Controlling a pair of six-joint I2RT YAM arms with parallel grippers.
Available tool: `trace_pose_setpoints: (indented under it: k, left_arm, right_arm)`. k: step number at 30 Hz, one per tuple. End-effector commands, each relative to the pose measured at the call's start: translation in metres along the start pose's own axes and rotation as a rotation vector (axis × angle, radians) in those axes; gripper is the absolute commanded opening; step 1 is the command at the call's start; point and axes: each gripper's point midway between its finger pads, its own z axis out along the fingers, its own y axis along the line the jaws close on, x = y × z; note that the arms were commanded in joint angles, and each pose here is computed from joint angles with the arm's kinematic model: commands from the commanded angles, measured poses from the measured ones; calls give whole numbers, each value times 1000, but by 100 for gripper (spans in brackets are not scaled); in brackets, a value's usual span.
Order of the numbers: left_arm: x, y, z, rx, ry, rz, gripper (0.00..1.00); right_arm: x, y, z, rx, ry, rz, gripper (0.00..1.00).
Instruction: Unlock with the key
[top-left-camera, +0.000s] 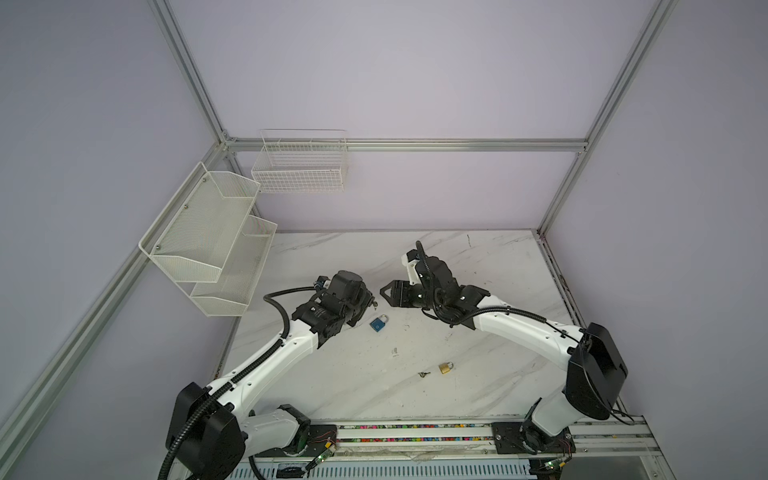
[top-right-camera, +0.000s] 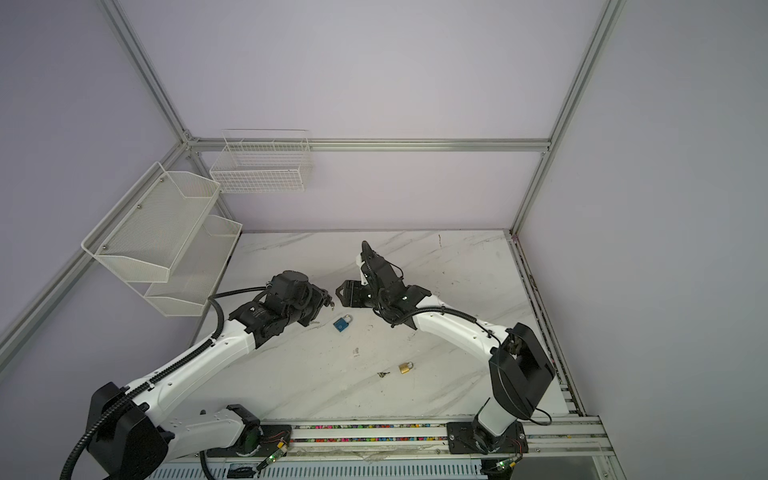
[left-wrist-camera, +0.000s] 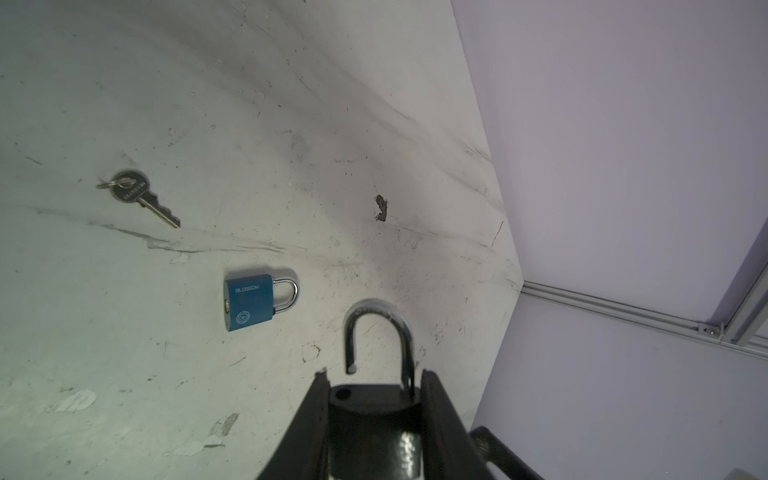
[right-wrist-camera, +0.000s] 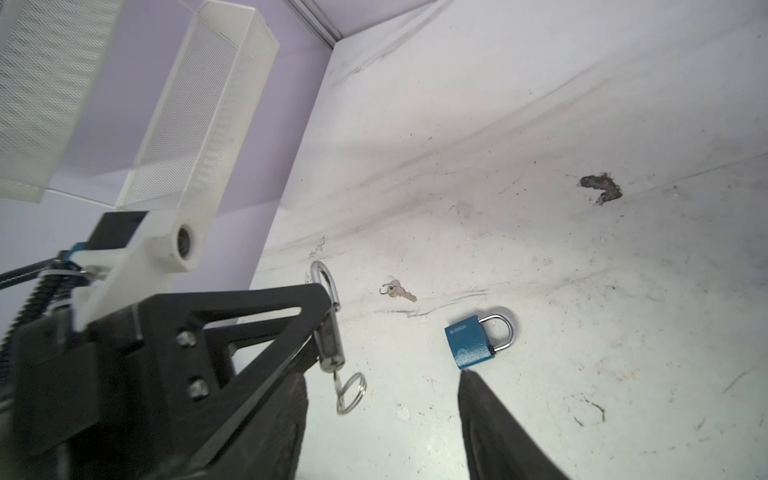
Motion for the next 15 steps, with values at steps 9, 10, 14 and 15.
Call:
trace_pose_setpoints:
  k: [9,10,14,15]
  left_arm:
    - [-8,-53,-33,224,-78,608,0]
    - [-7,-58,-34,267,-97,665,0]
    - [7,-69,-38,441,-162,880,0]
    - [11,-69,-38,472,-183,934,0]
  right_arm:
    - [-44,-16,-56,35,-18,-39,76]
    - [-44,-18,-58,50,-4,-51,76]
    - [-42,-22,-60,101,60,-91,77]
    - [-43,-22,-61,117,75,-101,77]
